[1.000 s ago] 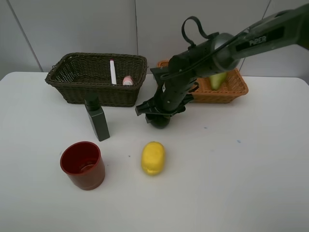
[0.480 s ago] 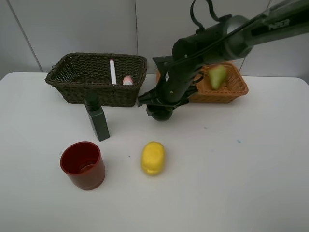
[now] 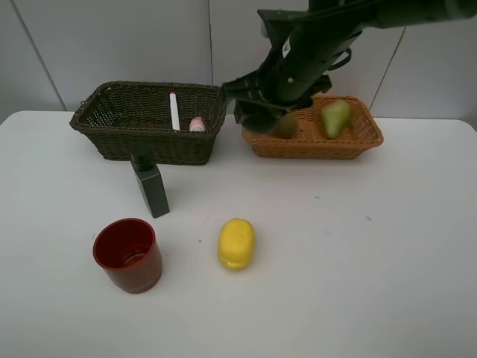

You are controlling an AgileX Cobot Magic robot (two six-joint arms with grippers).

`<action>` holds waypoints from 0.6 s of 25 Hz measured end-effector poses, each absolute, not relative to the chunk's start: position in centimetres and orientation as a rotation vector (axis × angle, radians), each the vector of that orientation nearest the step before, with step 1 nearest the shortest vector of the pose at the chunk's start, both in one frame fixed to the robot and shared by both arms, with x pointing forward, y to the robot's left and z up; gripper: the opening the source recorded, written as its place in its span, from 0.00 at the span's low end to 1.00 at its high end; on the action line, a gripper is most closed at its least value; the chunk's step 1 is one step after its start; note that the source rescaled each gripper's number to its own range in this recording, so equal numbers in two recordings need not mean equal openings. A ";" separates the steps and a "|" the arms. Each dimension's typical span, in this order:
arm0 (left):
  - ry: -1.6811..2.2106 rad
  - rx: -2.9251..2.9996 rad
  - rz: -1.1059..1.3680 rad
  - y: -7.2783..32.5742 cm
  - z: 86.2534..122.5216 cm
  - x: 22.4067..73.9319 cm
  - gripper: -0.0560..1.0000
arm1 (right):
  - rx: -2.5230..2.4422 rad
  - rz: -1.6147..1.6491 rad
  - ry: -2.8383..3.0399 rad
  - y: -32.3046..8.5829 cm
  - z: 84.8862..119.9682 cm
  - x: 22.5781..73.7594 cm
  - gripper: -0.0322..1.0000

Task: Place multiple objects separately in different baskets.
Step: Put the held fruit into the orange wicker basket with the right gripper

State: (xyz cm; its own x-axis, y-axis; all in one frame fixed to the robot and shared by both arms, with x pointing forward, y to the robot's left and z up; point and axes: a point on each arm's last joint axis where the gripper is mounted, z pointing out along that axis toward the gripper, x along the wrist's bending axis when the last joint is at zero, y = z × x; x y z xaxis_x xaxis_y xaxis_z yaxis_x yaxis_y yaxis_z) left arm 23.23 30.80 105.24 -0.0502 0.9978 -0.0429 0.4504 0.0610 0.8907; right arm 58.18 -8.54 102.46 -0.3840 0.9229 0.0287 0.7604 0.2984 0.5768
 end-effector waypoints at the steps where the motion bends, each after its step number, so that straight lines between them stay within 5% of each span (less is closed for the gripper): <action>1: 1.601 1.483 0.938 30.8 105.2 23.2 0.94 | 1.532 0.749 2.246 -9.0 102.8 58.4 0.65; 15: 1.601 1.483 0.938 30.8 105.2 23.2 0.94 | 1.573 0.892 1.896 -17.6 104.5 63.9 0.65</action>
